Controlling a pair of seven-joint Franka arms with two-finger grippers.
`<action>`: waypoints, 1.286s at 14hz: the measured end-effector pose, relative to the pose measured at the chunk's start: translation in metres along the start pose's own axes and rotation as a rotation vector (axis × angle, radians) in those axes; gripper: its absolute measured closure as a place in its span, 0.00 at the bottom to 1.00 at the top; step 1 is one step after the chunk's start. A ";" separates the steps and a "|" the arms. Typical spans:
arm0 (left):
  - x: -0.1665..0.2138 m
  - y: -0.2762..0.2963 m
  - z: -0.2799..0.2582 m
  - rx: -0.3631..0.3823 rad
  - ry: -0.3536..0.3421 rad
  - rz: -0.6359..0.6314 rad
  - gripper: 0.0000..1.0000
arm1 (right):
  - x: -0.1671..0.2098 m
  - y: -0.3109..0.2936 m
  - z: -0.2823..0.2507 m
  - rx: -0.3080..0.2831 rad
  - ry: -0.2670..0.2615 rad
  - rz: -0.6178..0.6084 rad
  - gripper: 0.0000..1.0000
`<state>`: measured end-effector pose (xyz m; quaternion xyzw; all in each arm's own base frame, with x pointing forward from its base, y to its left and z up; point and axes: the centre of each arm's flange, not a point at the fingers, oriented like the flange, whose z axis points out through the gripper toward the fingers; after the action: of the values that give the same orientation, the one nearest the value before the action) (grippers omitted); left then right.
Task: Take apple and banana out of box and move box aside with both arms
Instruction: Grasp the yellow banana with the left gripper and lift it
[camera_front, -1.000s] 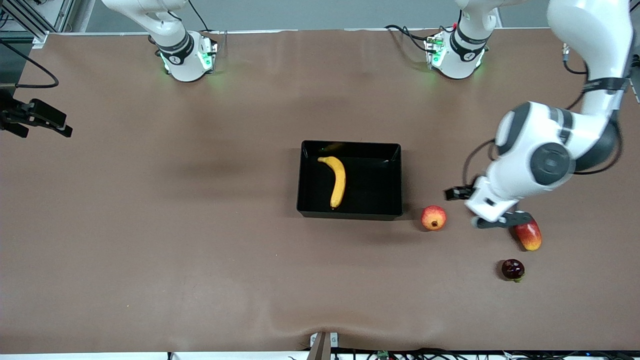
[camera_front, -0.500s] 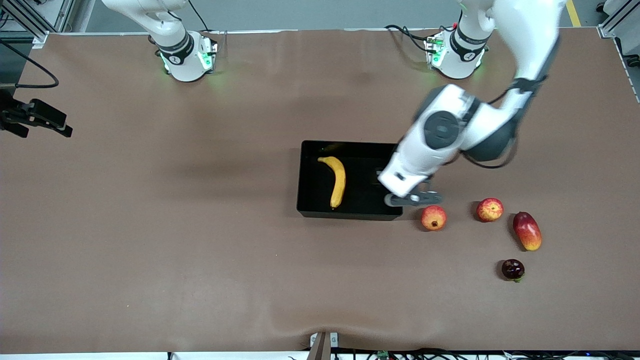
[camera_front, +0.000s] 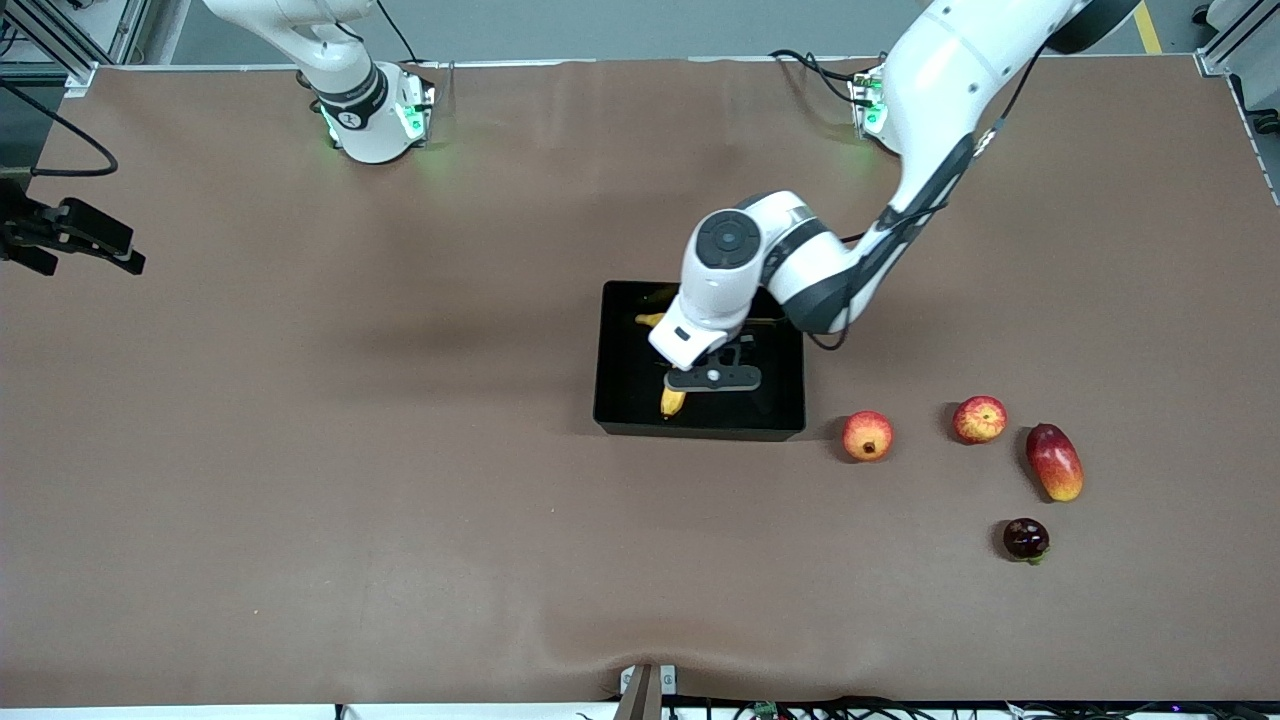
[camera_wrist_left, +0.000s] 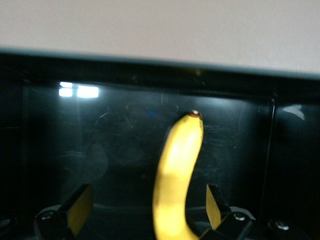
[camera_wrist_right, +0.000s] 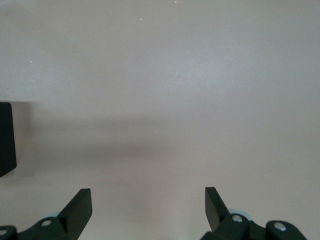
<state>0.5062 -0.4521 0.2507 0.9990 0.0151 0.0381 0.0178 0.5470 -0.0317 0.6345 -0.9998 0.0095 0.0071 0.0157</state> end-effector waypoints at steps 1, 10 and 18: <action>-0.006 0.005 0.010 0.006 0.008 -0.004 0.00 | 0.000 0.000 0.000 0.000 0.000 0.000 0.00; -0.028 0.022 0.048 -0.018 -0.017 0.022 0.22 | 0.000 0.000 0.000 0.000 0.000 0.000 0.00; -0.027 0.021 0.048 -0.018 -0.015 0.020 0.63 | 0.000 0.000 0.000 0.000 0.000 0.000 0.00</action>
<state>0.4838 -0.4760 0.2011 0.9992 0.0048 0.0308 0.0267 0.5470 -0.0317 0.6345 -0.9998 0.0095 0.0071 0.0157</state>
